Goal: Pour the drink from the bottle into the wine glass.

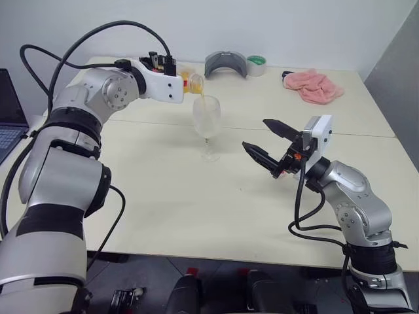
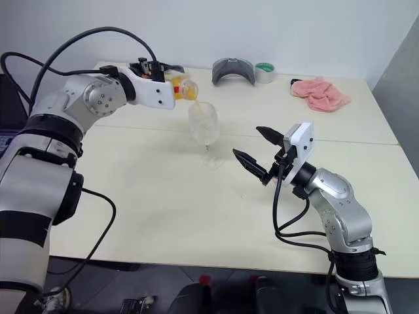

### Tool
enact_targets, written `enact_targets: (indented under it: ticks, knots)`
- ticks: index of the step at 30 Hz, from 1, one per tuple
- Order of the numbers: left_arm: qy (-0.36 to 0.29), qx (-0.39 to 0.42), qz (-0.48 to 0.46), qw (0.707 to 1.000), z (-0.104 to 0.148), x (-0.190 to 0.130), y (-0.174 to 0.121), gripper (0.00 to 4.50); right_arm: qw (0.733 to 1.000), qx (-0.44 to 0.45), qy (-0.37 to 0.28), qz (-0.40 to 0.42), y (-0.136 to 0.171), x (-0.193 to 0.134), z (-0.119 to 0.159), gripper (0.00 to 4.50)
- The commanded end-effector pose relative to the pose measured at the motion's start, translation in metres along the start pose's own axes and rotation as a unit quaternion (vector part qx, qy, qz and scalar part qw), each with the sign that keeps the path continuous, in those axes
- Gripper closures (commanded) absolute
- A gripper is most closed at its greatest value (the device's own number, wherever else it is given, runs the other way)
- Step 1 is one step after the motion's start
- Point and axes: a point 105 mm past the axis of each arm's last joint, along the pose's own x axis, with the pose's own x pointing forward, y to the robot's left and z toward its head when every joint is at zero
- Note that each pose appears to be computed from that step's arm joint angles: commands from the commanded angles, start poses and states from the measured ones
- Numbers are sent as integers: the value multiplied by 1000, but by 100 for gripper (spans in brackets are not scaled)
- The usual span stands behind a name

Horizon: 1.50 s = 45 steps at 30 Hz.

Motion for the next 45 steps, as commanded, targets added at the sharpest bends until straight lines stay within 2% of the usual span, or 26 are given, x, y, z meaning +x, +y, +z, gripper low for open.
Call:
enact_targets:
  ticks: [1, 21, 39, 45]
  knots:
    - [0, 21, 37, 999, -1, -5, 28, 287, 1000, -15, -20, 1, 2, -1, 10, 0]
    - [19, 78, 36, 996, -7, -8, 32, 287, 1000, -13, -22, 3, 3, 0, 12, 0]
    - [28, 89, 37, 995, -10, -8, 32, 287, 1000, -7, -20, 2, 6, 0, 9, 0]
    - [24, 71, 38, 996, -7, -6, 32, 287, 1000, -4, -21, 4, 8, 0, 9, 0]
